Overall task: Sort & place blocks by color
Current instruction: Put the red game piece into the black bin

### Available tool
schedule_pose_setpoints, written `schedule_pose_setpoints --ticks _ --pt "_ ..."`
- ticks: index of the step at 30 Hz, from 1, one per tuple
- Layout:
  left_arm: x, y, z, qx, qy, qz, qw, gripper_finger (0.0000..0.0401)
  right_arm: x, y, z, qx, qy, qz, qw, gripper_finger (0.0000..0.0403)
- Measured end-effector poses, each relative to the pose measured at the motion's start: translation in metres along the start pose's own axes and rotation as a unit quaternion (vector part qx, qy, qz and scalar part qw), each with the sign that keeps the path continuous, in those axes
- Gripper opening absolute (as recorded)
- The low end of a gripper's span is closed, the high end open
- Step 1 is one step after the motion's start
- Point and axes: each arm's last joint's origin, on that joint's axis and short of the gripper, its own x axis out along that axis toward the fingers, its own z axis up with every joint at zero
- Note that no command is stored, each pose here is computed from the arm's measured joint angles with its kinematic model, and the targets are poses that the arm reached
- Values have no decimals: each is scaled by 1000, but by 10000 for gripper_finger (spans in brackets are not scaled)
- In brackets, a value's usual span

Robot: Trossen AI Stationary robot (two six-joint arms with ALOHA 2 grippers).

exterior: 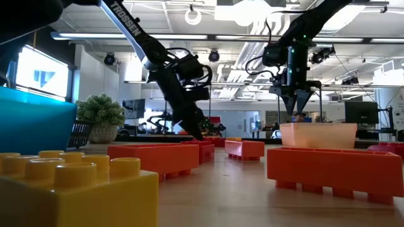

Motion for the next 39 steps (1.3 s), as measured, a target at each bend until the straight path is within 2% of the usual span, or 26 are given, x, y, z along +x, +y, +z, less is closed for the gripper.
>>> schedule_pose_setpoints --ticks 14,21,25,28,33,39 --pt "0 -3 9 50 -33 12 998 213 0 0 0 0 1 2 1000 201" --pt "6 -1 10 52 -53 10 997 213 0 1 0 0 2 10 1000 201" --pt "18 1 8 35 -29 -3 999 213 0 1 0 0 4 24 1000 201" --pt "24 1 13 40 1 8 999 213 0 2 -1 0 6 24 1000 201" --pt "21 1 22 39 -2 9 999 211 0 3 -1 -2 7 25 1000 201" --pt "22 -4 20 52 11 -3 999 172 -1 5 -2 -8 11 25 1000 201"
